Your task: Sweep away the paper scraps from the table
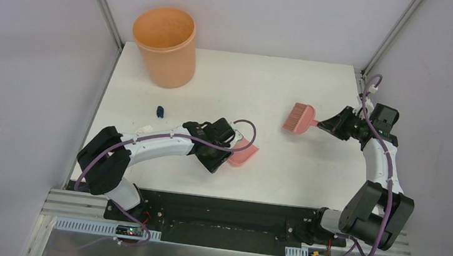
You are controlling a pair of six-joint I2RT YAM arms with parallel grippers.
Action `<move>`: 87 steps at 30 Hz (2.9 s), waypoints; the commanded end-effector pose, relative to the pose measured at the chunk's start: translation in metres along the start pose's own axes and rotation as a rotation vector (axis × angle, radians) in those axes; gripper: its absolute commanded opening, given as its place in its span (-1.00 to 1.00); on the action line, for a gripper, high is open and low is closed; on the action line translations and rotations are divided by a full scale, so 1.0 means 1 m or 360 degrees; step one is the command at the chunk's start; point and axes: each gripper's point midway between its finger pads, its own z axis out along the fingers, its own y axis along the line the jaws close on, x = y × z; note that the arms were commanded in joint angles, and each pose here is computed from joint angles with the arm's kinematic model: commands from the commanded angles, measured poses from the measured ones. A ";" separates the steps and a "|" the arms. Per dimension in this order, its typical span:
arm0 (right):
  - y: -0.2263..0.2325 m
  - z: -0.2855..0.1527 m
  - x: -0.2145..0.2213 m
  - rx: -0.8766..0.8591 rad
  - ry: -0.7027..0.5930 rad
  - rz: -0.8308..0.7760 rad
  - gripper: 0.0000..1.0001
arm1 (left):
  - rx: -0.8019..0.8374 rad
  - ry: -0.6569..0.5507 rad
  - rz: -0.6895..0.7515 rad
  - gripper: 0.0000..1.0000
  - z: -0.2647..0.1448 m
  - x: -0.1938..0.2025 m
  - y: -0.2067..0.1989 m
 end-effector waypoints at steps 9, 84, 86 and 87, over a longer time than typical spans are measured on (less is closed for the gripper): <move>0.007 -0.003 -0.013 -0.0062 -0.0049 -0.0050 -1.00 | 0.0043 -0.0112 0.0023 -0.27 -0.004 -0.016 -0.009; 0.420 0.308 0.200 -0.0607 0.0643 0.0108 -1.00 | -0.1207 -0.1023 -0.1105 -1.00 -0.274 0.108 0.148; 0.415 0.307 0.203 -0.0567 0.0668 0.0141 -1.00 | -0.1222 -0.1001 -0.1093 -1.00 -0.273 0.108 0.148; 0.411 0.307 0.204 -0.0529 0.0673 0.0147 -1.00 | -0.1225 -0.0998 -0.1092 -1.00 -0.273 0.108 0.148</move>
